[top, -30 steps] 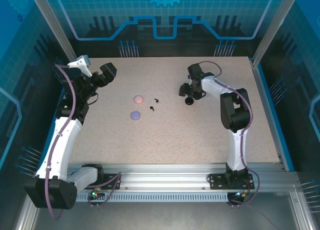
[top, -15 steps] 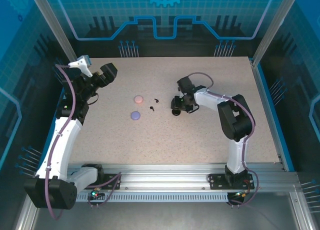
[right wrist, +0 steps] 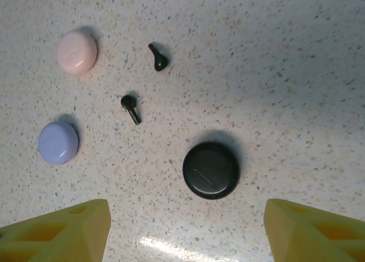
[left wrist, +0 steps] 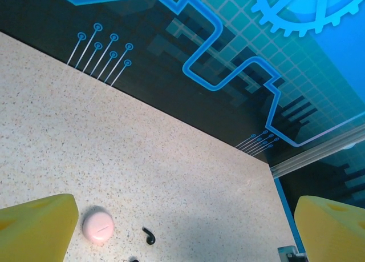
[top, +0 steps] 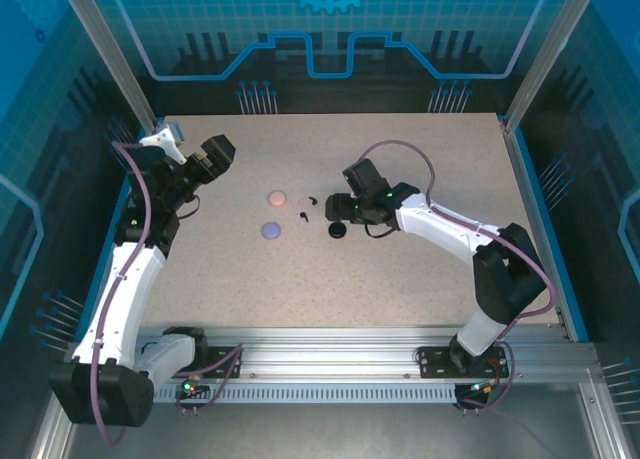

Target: Insert the wireless bluetooth earbuds into the charging case

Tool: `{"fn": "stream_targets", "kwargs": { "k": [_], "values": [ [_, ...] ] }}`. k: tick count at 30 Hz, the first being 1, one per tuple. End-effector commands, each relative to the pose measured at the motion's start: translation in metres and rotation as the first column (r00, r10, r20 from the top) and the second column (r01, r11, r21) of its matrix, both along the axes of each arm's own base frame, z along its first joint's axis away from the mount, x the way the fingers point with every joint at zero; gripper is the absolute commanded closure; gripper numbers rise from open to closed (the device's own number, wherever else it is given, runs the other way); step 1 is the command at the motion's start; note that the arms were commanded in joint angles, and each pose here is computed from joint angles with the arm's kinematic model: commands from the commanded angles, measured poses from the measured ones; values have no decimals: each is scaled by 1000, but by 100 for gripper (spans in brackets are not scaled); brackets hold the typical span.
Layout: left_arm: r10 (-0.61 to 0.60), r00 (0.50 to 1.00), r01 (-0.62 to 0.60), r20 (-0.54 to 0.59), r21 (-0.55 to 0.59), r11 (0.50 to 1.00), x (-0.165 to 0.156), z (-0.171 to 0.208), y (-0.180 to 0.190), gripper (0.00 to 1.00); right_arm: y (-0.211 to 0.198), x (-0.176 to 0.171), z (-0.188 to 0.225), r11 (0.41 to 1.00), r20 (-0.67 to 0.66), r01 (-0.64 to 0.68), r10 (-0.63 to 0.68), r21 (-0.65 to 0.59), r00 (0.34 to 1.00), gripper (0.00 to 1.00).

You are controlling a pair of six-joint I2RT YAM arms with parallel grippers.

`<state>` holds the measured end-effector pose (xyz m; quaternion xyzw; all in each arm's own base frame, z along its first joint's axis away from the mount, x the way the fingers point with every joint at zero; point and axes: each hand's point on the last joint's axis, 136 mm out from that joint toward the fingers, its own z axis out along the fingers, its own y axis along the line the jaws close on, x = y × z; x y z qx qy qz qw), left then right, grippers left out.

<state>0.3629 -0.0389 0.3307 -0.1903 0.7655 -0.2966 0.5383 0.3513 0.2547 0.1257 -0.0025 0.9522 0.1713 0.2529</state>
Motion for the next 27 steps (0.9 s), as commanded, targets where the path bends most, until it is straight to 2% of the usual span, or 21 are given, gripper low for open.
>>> {"fn": "stream_targets", "kwargs": {
  "k": [1,6,12,19,27],
  "values": [
    [22,1000,-21,18,-33,999,-2,3,2,1,-13,-3,-13,995,-23,14,-16,-101,1000,27],
    [-22,1000,23,19,-22,999,-3,4,-5,1,-2,6,-24,990,-36,-39,35,-136,999,26],
    [-48,999,48,13,-11,999,-3,1,-9,1,27,26,-36,983,-66,-136,128,-123,990,26],
    [-55,998,55,8,-10,998,-3,-1,-11,1,35,44,-69,980,-124,-140,123,-143,985,27],
    [-64,998,64,8,-11,998,-3,-3,-13,1,43,32,-81,986,-163,-155,142,-66,976,29]
  ]
}}
